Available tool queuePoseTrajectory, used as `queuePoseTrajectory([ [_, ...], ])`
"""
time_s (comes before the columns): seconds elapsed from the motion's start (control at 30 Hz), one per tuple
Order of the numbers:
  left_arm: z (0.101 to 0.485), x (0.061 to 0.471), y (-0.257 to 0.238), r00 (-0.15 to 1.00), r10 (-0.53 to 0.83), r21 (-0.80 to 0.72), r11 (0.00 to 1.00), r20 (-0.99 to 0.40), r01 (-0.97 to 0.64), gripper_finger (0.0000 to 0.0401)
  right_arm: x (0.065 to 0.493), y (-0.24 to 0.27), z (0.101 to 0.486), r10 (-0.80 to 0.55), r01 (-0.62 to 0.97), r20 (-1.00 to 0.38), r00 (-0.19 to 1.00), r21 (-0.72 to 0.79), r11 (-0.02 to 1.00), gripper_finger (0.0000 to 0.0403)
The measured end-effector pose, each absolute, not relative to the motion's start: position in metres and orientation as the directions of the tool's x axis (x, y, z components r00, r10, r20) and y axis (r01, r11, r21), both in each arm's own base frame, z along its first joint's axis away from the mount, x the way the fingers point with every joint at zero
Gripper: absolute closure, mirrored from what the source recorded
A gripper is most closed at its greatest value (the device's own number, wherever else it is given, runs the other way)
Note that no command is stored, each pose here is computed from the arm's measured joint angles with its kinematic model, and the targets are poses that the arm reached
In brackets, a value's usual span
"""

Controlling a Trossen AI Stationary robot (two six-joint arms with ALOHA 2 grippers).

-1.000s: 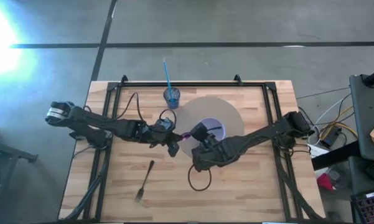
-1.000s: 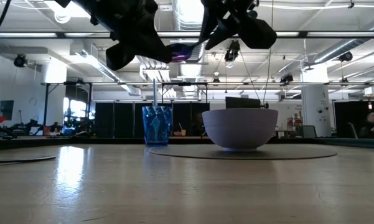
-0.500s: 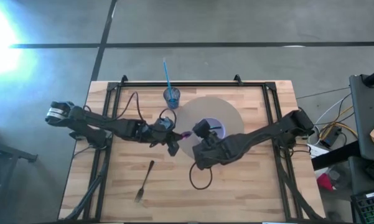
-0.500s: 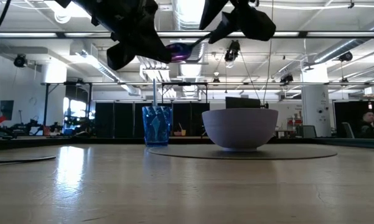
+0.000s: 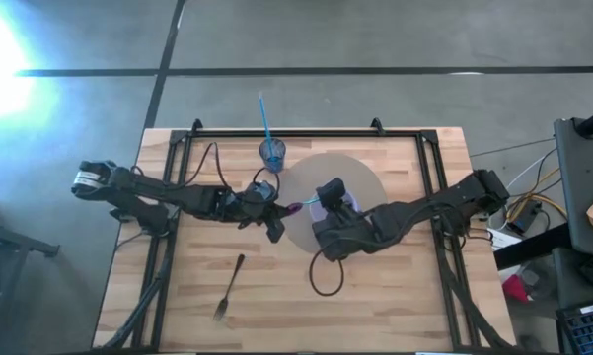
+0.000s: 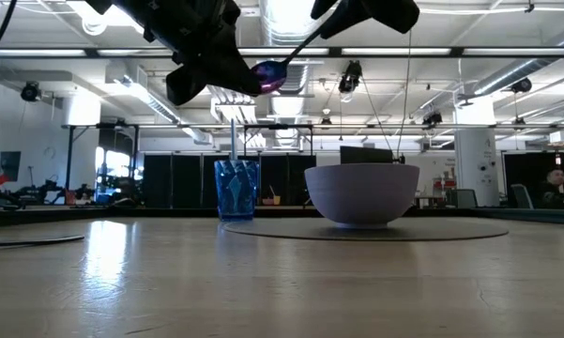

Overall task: Pick & Place Utensil
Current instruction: Put the blue spoon into the purple bowl

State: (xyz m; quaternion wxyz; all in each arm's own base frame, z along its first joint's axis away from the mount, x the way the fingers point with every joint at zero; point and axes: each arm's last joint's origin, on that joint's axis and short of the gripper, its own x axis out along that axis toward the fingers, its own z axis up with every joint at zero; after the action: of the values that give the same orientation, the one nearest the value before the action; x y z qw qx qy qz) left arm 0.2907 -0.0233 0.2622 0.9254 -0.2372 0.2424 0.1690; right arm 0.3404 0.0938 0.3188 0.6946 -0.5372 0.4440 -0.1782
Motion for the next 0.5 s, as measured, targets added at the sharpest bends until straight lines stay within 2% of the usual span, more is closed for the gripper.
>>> queuePoseTrajectory([
  [0.5,0.2689,0.2868,-0.0233,0.843,0.185,-0.354,0.847,-0.505,-0.398,0.0401,0.3398,0.0936,0.3187,-0.731,-0.227,-0.419,0.539,-0.908,0.353,0.0216],
])
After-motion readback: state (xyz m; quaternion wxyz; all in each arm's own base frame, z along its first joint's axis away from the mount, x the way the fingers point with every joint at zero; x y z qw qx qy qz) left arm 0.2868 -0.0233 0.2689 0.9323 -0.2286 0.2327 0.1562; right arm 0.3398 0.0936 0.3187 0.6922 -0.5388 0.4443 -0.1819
